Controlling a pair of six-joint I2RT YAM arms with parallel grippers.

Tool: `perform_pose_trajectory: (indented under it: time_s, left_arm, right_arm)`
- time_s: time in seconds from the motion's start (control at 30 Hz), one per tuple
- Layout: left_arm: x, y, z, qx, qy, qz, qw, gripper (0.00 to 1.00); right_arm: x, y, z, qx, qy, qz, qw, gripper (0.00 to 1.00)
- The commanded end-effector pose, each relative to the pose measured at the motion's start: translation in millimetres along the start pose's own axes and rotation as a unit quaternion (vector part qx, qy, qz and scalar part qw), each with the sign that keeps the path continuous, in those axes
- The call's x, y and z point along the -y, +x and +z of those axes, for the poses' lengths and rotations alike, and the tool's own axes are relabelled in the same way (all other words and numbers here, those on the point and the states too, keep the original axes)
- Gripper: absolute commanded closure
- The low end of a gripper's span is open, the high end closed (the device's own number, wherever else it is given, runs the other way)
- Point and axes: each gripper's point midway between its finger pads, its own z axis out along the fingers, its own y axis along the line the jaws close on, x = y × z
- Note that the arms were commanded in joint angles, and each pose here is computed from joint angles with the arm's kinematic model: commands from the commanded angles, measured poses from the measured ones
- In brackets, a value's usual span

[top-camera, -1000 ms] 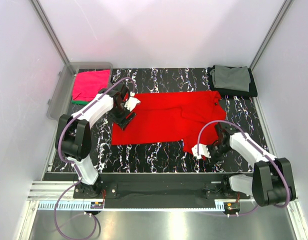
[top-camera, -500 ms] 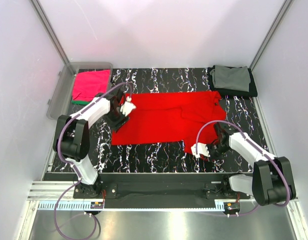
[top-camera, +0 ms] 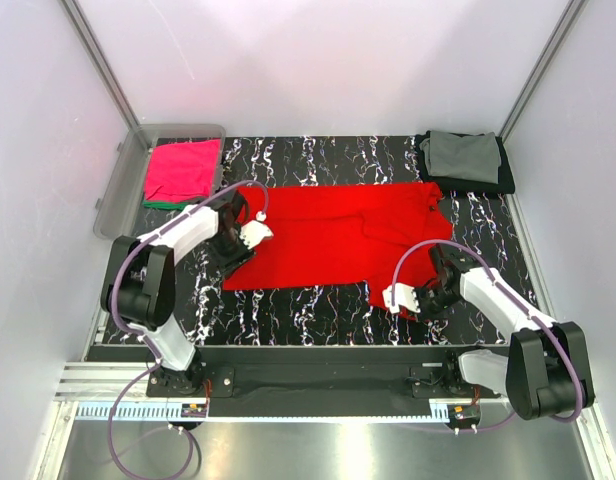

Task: Fold and stack the t-shirts
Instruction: Fold the tshirt

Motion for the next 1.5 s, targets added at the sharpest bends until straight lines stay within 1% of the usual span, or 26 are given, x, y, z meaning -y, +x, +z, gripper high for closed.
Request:
perform_pose_trajectory:
  time_s: [0.0,0.03,0.13,0.17,0.23,0.47,0.77,0.87,0.9,0.93,1.0,1.03,1.13,1.17,1.23,1.27,1.3,1.37,1.47]
  left_arm:
    - [10.2,-13.7,-17.6,0.041,0.016,0.018,0.999,0.49]
    - [16.3,-18.5,-21.6,0.051,0.021,0.025,0.998,0.49]
    - [33.3,-23.0,-24.9,0.052,0.03,0.044,0.997,0.46]
    - [43.7,-18.9,-19.9,0.039,0.043,0.051,0.997,0.47]
    - [48.2,-13.5,-12.8,0.026,0.052,0.051,0.997,0.47]
    - [42.7,8.9,9.0,-0.019,0.033,0.07,0.997,0.48]
    - [39.7,9.1,21.6,-0.03,0.034,0.067,0.997,0.48]
    - [41.3,13.3,27.6,-0.039,0.038,0.066,0.996,0.55]
    - [42.1,15.2,29.7,-0.043,0.04,0.068,0.996,0.66]
    - [44.4,20.0,32.4,-0.049,0.043,0.068,0.996,0.71]
    - [44.8,24.9,35.5,-0.056,0.041,0.069,0.995,0.86]
    - [44.7,30.7,37.4,-0.064,0.036,0.069,0.995,1.0]
    - [47.2,36.4,37.9,-0.063,0.032,0.072,0.995,1.0]
    - [43.6,38.9,35.4,-0.066,0.019,0.075,0.995,1.0]
    - [43.3,39.0,28.8,-0.055,0.01,0.078,0.995,1.0]
    - [44.0,40.4,25.8,-0.054,0.008,0.078,0.995,1.0]
    - [44.2,39.8,20.9,-0.049,0.004,0.079,0.996,1.0]
    - [45.4,41.9,16.4,-0.049,0.004,0.079,0.996,1.0]
    - [43.6,39.8,10.1,-0.042,-0.005,0.081,0.996,1.0]
  right_arm:
    - [1.1,-1.5,-3.7,-0.005,-0.004,0.01,1.0,0.97]
    - [1.0,-1.1,-3.4,-0.006,-0.005,0.013,1.0,0.97]
    - [3.2,-1.0,-2.7,-0.006,-0.006,0.015,1.0,0.97]
    - [5.1,-1.4,-2.7,-0.005,-0.006,0.016,1.0,0.96]
    - [6.4,-2.1,-2.7,-0.005,-0.005,0.015,1.0,0.97]
    - [7.4,-1.7,-4.2,-0.007,-0.004,0.024,1.0,0.96]
    - [4.2,-3.0,-3.4,-0.006,-0.007,0.033,0.999,0.96]
    - [2.6,-2.3,-3.5,-0.008,-0.007,0.036,0.999,0.96]
    - [2.6,-1.9,-3.8,-0.01,-0.006,0.036,0.999,0.96]
    - [2.5,-2.1,-3.6,-0.009,-0.006,0.037,0.999,0.96]
    - [2.9,-3.0,-5.3,-0.009,-0.001,0.046,0.999,0.97]
    - [3.0,-3.6,-6.2,-0.009,0.002,0.055,0.998,0.97]
    - [2.4,-8.2,-15.1,-0.005,0.011,0.066,0.998,0.98]
    - [-3.6,-11.2,-19.8,-0.003,0.003,0.072,0.997,0.98]
    - [-10.0,-17.1,-30.1,0.004,0.011,0.067,0.998,0.98]
    - [-19.6,-19.5,-35.1,0.005,0.0,0.066,0.998,0.98]
    - [-22.9,-24.5,-41.5,0.014,0.011,0.056,0.998,0.99]
    - [-33.2,-30.4,-50.7,0.02,0.005,0.05,0.999,0.99]
    - [-30.6,-35.2,-63.1,0.022,0.027,0.051,0.998,0.99]
